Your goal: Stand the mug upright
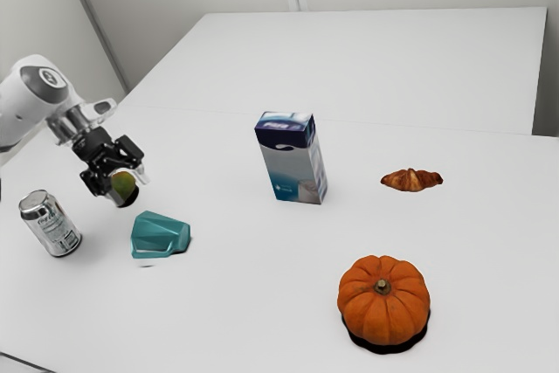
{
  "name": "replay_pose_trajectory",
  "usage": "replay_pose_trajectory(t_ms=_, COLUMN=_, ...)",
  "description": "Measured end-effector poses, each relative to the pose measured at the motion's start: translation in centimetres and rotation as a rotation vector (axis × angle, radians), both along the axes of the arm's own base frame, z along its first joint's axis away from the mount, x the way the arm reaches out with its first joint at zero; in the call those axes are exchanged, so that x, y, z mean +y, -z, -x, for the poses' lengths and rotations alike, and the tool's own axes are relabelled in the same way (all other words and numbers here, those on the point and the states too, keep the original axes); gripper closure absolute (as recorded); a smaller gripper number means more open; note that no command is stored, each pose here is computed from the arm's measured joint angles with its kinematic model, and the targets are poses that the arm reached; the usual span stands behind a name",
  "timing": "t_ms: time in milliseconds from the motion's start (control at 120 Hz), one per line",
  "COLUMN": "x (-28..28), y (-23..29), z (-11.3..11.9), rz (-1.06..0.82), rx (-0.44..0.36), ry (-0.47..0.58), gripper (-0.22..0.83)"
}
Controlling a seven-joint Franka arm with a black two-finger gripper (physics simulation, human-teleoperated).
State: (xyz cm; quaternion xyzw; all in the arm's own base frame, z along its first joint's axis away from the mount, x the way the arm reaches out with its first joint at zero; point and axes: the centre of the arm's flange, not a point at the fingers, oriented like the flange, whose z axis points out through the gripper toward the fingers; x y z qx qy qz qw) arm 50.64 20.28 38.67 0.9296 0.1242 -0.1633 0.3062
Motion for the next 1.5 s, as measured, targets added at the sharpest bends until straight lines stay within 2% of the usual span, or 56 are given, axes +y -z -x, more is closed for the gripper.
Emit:
replay_pose_trajectory(t_ms=617, x=2.2, y=7.7, z=-2.1, rz=-0.002, rx=0.012, ry=-0.103, gripper=0.0)
replay_pose_trajectory(t_ms=975, x=1.6, y=9.7, z=-1.4, rz=0.038, rx=0.03, ry=-0.133, gripper=0.03)
replay_pose_trajectory(t_ms=1075, x=1.3, y=9.7, z=-1.1, rz=0.053, rx=0.031, ry=-0.139, gripper=0.09)
replay_pose_trajectory(t_ms=1292, x=0.9, y=8.5, z=-1.1, rz=0.08, rx=0.015, ry=-0.14, gripper=0.34)
replay_pose_trajectory(t_ms=1500, x=-0.1, y=7.4, z=-1.5, rz=0.097, rx=0.004, ry=-0.124, gripper=0.48)
